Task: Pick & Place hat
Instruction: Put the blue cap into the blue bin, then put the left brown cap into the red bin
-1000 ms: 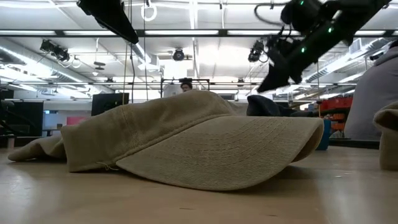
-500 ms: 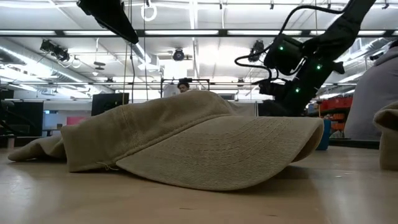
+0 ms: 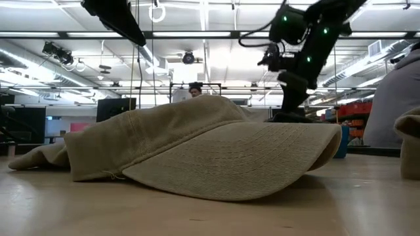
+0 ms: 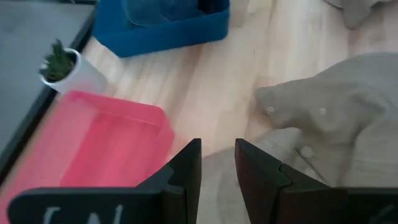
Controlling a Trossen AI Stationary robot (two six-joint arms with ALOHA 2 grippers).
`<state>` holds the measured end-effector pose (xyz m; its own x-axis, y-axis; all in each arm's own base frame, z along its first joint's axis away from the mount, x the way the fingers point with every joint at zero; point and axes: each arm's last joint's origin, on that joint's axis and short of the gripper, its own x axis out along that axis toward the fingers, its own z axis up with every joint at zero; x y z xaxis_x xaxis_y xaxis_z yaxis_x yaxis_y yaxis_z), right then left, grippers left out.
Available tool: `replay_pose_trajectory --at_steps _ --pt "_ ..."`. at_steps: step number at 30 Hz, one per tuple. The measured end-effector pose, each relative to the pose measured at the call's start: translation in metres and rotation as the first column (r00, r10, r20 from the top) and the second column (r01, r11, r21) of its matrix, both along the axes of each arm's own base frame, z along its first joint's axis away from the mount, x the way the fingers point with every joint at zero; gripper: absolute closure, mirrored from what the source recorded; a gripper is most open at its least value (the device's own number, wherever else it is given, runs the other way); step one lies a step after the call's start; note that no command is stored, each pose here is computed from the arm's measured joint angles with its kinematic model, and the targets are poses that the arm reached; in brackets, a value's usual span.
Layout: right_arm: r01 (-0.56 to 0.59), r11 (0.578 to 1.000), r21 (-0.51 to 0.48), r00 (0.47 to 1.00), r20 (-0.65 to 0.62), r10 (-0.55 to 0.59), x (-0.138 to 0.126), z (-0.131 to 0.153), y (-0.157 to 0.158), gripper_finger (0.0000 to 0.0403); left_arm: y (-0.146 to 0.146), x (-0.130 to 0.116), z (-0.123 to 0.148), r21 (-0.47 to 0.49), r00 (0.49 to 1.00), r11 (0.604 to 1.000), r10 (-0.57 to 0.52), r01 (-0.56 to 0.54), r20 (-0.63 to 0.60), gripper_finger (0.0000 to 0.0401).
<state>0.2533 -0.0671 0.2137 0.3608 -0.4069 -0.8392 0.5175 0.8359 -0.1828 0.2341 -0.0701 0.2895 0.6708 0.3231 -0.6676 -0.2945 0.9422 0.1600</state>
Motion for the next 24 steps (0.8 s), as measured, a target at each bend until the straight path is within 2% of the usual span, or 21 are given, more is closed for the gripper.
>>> replay_pose_trajectory --at_steps 4,11,15,24 --pt "-0.043 0.999 -0.006 0.998 0.037 0.043 0.009 0.021 0.010 0.0251 -0.003 0.000 -0.002 -0.093 1.000 0.995 -0.023 0.022 -0.012 0.0300" --pt "-0.142 0.989 -0.044 0.966 0.211 0.148 0.029 0.038 0.036 0.0215 -0.013 0.012 -0.021 -0.086 0.994 0.996 -0.046 0.037 -0.096 0.0288" --pt "-0.183 0.982 -0.052 0.950 0.249 0.190 0.034 0.040 0.048 0.0207 -0.018 0.023 -0.041 -0.093 0.984 0.996 -0.029 0.013 -0.173 0.0252" --pt "-0.211 0.976 -0.059 0.938 0.270 0.219 0.036 0.042 0.057 0.0206 -0.026 0.046 -0.098 0.003 0.926 1.000 -0.017 0.019 -0.377 0.0168"
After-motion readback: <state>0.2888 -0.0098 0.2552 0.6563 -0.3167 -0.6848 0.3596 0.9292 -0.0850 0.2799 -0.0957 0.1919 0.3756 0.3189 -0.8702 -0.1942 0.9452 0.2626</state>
